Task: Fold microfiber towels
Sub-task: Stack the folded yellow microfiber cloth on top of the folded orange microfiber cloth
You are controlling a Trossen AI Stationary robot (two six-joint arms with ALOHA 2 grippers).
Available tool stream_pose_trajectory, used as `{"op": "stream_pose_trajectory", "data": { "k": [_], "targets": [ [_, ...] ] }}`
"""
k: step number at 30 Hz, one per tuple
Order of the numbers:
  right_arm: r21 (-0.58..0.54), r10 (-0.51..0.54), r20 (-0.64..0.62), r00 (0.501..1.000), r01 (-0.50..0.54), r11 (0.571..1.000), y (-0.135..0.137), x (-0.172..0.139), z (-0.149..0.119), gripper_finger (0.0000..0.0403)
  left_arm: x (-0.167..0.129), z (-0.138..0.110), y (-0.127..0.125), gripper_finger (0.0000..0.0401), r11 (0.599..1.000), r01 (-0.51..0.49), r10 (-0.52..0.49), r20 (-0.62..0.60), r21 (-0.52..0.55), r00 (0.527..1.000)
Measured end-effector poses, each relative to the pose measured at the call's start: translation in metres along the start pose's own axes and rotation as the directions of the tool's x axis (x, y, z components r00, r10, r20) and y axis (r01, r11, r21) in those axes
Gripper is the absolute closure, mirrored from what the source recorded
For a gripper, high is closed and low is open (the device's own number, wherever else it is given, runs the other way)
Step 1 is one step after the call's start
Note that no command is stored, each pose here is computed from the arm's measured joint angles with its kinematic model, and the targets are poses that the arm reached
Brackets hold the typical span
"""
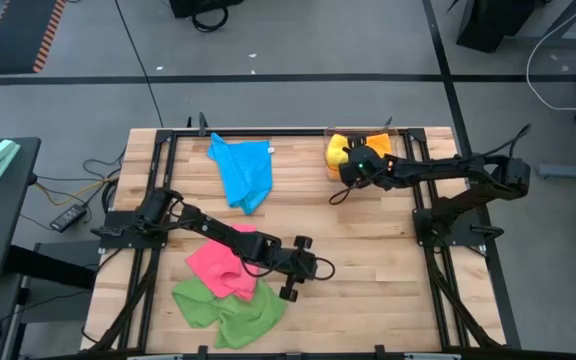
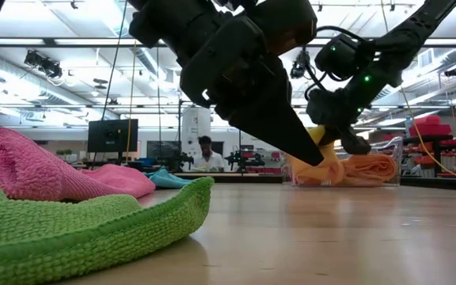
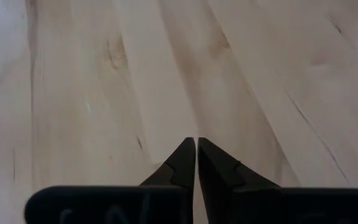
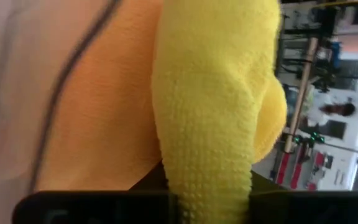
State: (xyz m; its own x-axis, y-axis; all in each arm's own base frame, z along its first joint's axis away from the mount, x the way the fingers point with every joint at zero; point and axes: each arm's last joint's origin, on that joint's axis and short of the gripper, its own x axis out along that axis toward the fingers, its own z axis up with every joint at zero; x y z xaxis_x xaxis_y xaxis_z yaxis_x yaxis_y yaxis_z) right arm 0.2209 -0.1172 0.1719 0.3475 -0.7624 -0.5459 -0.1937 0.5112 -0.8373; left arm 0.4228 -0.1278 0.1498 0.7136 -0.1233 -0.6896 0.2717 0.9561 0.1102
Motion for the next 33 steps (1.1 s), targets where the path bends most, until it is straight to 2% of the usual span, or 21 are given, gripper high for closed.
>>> {"op": "stream_pose_trajectory", "data": {
  "k": [3,14,19,25,33],
  "targets": [
    [-0.020,-0.006,-0.019,1.000,0.006,1.000,0.000,0.000,-0.001,0.0356,0.000,0.000,0.000,0.0383,1.000,0.000,0.000,-0.002,0.000,1.000],
    [0.069,-0.115,-0.016,0.993,0.116,0.991,-0.028,-0.019,0.000,0.0356,0.000,-0.001,0.000,0.0376,1.000,0.000,0.000,-0.009,0.000,1.000],
    [0.081,-0.040,0.043,0.998,0.037,0.996,-0.022,-0.021,0.001,0.0356,0.000,-0.002,0.001,0.0378,1.000,0.000,0.000,-0.014,0.000,1.000],
    [0.119,0.052,0.021,0.998,-0.054,0.991,-0.015,0.001,-0.009,0.0356,0.000,-0.002,0.001,0.0389,1.000,-0.001,0.001,-0.013,-0.001,1.000],
    [0.087,0.136,0.057,0.989,-0.141,0.986,-0.007,0.010,-0.008,0.0345,0.000,-0.002,0.001,0.0377,1.000,-0.001,0.001,-0.014,-0.001,1.000]
  ]
}}
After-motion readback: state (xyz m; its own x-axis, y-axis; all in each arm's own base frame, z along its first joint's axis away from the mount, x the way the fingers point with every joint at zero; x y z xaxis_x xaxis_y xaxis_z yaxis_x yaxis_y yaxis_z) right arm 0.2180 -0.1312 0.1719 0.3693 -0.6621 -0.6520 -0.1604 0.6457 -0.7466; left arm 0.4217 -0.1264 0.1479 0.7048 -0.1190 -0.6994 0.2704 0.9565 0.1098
